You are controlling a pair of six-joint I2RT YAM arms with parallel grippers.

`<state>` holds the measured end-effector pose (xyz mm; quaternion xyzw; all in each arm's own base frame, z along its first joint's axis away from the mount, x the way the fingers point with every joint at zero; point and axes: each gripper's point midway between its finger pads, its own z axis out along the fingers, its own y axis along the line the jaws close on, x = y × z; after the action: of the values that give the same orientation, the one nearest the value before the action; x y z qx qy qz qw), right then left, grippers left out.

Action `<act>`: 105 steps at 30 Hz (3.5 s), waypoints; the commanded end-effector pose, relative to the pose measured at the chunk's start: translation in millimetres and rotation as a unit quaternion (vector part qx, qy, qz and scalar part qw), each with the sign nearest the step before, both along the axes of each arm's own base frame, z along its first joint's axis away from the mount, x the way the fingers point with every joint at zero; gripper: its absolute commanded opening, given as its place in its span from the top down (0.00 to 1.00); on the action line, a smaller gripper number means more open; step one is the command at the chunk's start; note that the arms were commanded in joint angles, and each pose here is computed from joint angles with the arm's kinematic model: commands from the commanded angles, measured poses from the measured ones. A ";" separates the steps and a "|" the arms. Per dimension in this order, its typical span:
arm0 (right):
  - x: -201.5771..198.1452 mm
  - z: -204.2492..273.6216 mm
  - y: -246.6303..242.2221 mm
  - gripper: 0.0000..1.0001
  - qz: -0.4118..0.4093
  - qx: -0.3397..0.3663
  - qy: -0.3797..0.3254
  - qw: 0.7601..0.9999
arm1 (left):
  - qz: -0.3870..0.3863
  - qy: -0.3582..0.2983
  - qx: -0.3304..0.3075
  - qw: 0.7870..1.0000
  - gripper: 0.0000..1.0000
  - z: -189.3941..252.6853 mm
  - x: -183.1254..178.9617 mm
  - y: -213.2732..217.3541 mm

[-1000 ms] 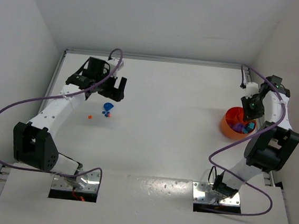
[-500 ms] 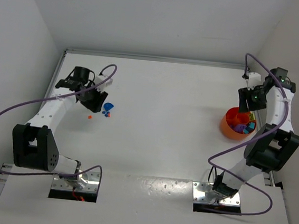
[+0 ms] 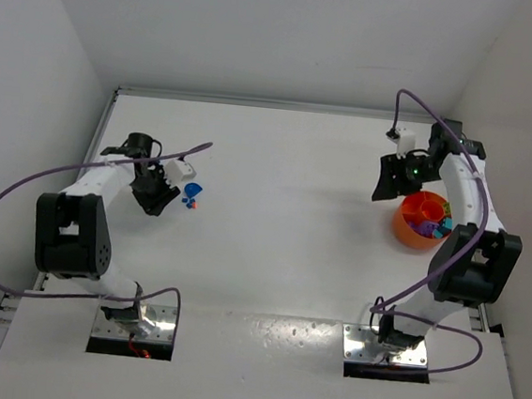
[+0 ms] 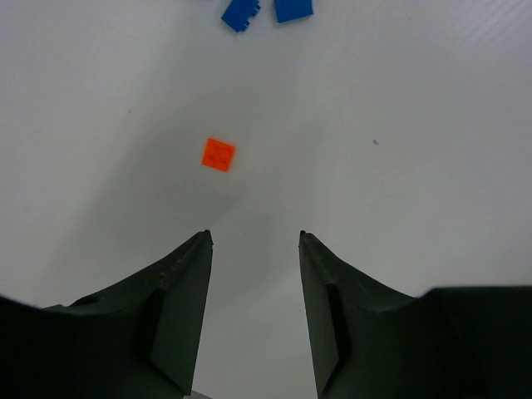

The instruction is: Sort the legos into containers by color

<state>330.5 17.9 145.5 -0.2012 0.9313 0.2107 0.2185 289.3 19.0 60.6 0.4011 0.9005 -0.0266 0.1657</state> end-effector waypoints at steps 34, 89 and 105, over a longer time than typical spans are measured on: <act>8.1 2.4 36.4 0.49 0.007 0.008 -0.014 1.000 | -0.079 0.049 0.018 0.995 0.53 -63.7 49.0 16.0; -33.5 29.5 178.7 0.50 0.108 0.354 0.138 0.919 | -0.160 -0.069 -0.278 0.945 0.98 98.7 6.0 -177.3; -49.1 11.9 243.6 0.54 0.113 0.324 0.216 0.914 | -0.199 -0.047 -0.340 0.918 0.98 149.1 -24.6 -288.6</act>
<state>279.5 253.2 159.3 -0.1768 0.8026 0.5682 0.0410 258.9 -251.0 194.9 0.5074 0.7327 -0.3274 0.3138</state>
